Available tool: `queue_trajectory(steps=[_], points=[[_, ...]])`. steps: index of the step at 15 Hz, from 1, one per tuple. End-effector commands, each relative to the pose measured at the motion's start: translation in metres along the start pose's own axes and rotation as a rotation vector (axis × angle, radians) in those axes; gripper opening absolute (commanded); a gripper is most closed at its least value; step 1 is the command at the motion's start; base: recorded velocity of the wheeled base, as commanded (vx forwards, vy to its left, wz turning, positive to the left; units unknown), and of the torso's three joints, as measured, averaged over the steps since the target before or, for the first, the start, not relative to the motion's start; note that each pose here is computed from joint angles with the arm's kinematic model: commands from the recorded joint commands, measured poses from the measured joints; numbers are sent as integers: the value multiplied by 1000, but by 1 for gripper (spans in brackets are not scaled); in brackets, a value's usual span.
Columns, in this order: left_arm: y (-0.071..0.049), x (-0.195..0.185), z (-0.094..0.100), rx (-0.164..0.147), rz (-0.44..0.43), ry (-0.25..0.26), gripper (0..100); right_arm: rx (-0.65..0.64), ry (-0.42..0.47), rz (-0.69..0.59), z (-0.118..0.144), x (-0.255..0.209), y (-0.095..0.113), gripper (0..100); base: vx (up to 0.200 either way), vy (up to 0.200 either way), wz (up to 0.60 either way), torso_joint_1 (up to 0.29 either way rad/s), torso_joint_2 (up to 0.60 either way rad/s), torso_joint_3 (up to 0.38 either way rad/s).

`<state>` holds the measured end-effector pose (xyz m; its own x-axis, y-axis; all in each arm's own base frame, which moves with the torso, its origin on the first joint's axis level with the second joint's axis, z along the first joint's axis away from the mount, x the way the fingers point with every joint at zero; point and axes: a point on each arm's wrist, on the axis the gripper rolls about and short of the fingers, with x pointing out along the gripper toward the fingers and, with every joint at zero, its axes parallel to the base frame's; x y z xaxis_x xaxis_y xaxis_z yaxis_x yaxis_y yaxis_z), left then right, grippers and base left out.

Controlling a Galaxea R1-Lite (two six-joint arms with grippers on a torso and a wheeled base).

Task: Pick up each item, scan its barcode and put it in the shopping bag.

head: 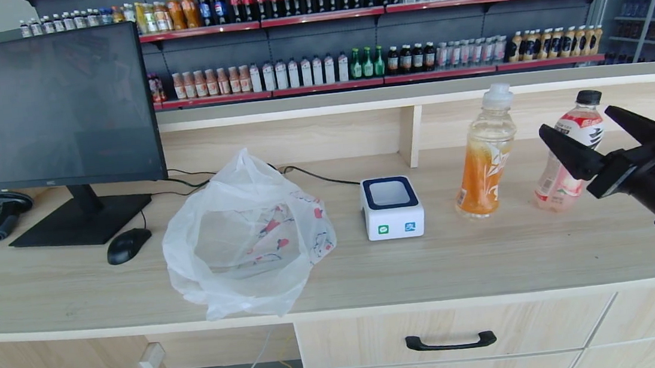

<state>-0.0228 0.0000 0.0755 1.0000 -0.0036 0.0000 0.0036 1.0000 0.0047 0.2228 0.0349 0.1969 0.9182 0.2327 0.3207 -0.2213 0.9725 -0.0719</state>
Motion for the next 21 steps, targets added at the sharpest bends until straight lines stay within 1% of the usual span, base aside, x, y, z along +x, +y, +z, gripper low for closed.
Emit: queue_trajectory(steps=[1, 3, 5, 6, 9, 11, 13, 16, 18, 21], points=[[0, 0, 0, 0, 2, 0, 100, 44, 82, 10, -17, -9, 16, 100, 0, 0, 0, 0, 0, 0], [0, 0, 0, 0, 1, 0, 100, 62, 111, -55, -25, -2, 22, 100, 0, 0, 0, 0, 0, 0], [0, 0, 0, 0, 1, -2, 100, 75, 149, -50, -36, 2, 30, 100, 0, 0, 0, 0, 0, 0], [0, 0, 0, 0, 1, 0, 100, 78, 181, -41, -46, 6, 33, 100, 0, 0, 0, 0, 0, 0], [0, 0, 0, 0, 1, -2, 100, 86, 222, -41, -62, 13, 35, 100, 0, 0, 0, 0, 0, 0], [0, 0, 0, 0, 1, -2, 100, 94, 230, -41, -66, 15, 35, 100, 0, 0, 0, 0, 0, 0], [0, 0, 0, 0, 1, -2, 100, 140, 244, -56, -77, 24, 34, 100, 0, 0, 0, 0, 0, 0], [0, 0, 0, 0, 1, 0, 100, 146, 241, -38, -85, 36, 41, 100, 0, 0, 0, 0, 0, 0], [0, 0, 0, 0, 1, -2, 100, 140, 227, -56, -88, 45, 37, 100, 0, 0, 0, 0, 0, 0], [0, 0, 0, 0, 1, 0, 100, 125, 231, -88, -96, 53, 27, 100, 0, 0, 0, 0, 0, 0]])
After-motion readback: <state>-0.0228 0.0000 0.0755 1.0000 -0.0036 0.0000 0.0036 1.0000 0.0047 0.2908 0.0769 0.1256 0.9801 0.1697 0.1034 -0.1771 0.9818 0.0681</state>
